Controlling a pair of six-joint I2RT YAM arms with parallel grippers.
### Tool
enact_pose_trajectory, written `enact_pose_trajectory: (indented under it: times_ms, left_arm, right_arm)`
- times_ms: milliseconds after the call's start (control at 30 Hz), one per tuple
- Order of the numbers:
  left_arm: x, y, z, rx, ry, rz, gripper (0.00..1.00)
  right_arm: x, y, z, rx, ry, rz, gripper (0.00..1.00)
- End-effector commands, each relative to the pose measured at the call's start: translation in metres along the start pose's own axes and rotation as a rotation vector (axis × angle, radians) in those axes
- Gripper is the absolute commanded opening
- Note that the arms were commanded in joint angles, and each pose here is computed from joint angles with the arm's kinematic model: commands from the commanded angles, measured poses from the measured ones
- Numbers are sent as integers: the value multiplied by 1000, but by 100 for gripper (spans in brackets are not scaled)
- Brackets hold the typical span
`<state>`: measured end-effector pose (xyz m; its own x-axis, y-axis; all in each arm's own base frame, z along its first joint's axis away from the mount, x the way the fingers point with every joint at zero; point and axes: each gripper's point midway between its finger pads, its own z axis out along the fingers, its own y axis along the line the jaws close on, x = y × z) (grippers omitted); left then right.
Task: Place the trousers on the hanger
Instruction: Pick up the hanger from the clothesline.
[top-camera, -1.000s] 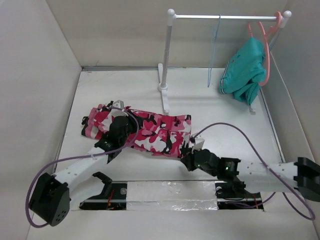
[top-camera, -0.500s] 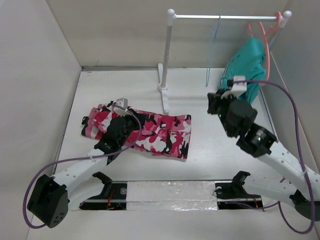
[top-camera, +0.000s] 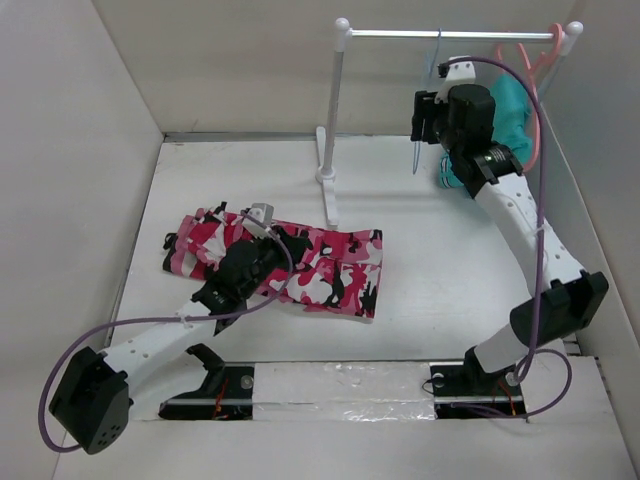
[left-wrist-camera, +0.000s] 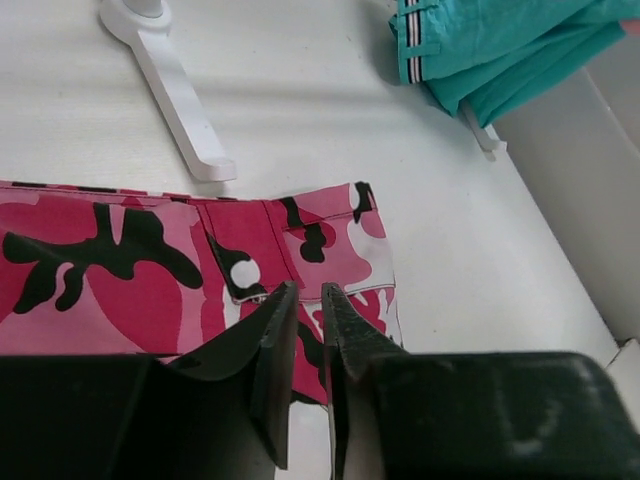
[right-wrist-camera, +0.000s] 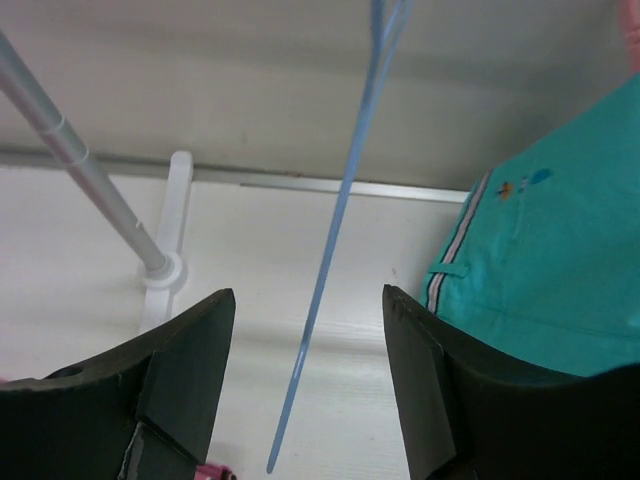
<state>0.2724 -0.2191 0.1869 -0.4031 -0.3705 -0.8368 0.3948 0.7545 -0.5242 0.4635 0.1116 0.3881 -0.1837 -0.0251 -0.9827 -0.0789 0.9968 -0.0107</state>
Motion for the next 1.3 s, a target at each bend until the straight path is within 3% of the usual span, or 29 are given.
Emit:
enact_pose_trajectory:
  times_ms: [0,67,100,200,533,800,1067,1267]
  left_arm:
    - [-15,-32,-4,47,-72,80,15]
    - [-17,-34,-4,-15,-97,131,21]
    - [-15,-37,-5,-32,-101,148,21]
    - [-6,-48,-6,-83,-105,203,23]
    - [-1,-55,-3,-59,-96,196,23]
    - [0,-53,-3,-70,-92,196,23]
    - [0,-52,-2,-82,-92,192,24]
    - [-1,-51,-4,-81,-99,183,29]
  right_arm:
    - [-6,3,6,-74,-4,-2,62]
    - [8,1,20,-72,18,38,57]
    - [13,-2,25,-75,28,50,46]
    - [28,-1,35,-88,41,62,35]
    - [49,-11,47,-93,52,74,31]
    - [43,-9,47,-86,30,71,0]
    - [-1,-10,6,-8,-116,46,0]
    - [13,-20,-5,-4,-112,47,0]
